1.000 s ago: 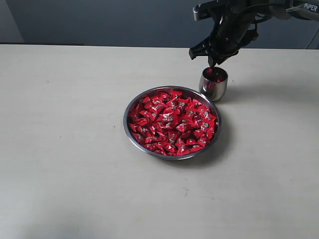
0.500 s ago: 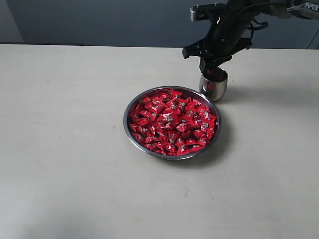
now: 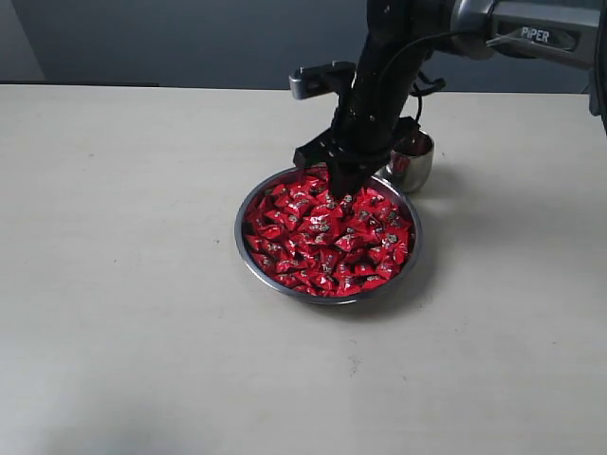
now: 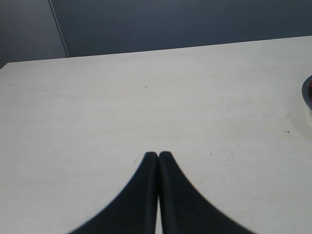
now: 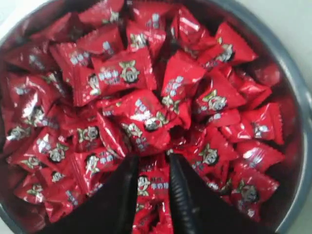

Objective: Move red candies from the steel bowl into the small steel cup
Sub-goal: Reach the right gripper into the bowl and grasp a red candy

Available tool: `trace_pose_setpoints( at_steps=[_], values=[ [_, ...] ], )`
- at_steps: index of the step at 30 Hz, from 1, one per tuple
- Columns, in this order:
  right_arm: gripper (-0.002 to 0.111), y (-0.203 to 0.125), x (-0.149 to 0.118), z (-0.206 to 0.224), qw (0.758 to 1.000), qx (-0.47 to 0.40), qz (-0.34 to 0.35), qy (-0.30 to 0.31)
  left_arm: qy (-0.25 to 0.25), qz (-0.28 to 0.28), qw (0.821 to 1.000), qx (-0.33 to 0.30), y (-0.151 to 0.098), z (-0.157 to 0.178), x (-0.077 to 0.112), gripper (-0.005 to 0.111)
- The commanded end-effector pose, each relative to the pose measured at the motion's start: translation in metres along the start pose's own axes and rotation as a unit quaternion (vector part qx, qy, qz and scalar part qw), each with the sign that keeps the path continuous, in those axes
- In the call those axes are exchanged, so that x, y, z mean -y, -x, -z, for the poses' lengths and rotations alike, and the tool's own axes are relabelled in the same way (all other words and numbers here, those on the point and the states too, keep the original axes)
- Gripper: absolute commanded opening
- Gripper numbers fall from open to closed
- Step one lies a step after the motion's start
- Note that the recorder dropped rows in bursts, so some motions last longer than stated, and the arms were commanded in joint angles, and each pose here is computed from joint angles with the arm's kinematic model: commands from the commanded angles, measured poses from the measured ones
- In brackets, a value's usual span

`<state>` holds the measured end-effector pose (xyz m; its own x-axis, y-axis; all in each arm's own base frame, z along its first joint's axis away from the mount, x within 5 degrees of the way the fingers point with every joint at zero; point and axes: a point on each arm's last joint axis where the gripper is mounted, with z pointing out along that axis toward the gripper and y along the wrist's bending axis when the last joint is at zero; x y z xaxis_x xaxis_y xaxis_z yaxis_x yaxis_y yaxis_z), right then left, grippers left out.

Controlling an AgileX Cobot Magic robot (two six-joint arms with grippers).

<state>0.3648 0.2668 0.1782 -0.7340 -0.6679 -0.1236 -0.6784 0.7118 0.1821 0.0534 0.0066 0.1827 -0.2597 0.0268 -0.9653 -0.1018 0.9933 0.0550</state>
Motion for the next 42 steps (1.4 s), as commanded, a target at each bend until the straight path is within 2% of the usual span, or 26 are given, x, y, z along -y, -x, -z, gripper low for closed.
trace_pose_setpoints(
  at_steps=[1,5,12,38,40,42],
  values=[
    [0.023,-0.026,-0.004,-0.012,1.0,-0.005,0.01,0.021,0.0,0.0,1.0,0.006,0.0,0.0,0.0,0.0],
    [0.023,-0.028,-0.007,0.006,0.998,0.065,0.012,0.004,0.0,0.0,1.0,0.006,0.0,0.0,0.0,0.0],
    [0.023,-0.023,-0.009,-0.005,0.997,0.074,0.01,0.028,0.0,0.0,1.0,0.006,0.0,0.0,0.0,0.0],
    [0.023,-0.021,-0.006,-0.034,0.997,0.063,0.009,0.049,0.0,0.0,1.0,0.006,0.0,0.0,0.0,0.0],
    [0.018,-0.021,-0.006,-0.034,0.997,0.063,0.009,0.049,0.0,0.0,1.0,0.006,0.0,0.0,0.0,0.0],
    [0.009,-0.021,-0.006,-0.033,0.997,0.063,0.009,0.05,0.0,0.0,1.0,0.006,0.0,0.0,0.0,0.0]
  ],
)
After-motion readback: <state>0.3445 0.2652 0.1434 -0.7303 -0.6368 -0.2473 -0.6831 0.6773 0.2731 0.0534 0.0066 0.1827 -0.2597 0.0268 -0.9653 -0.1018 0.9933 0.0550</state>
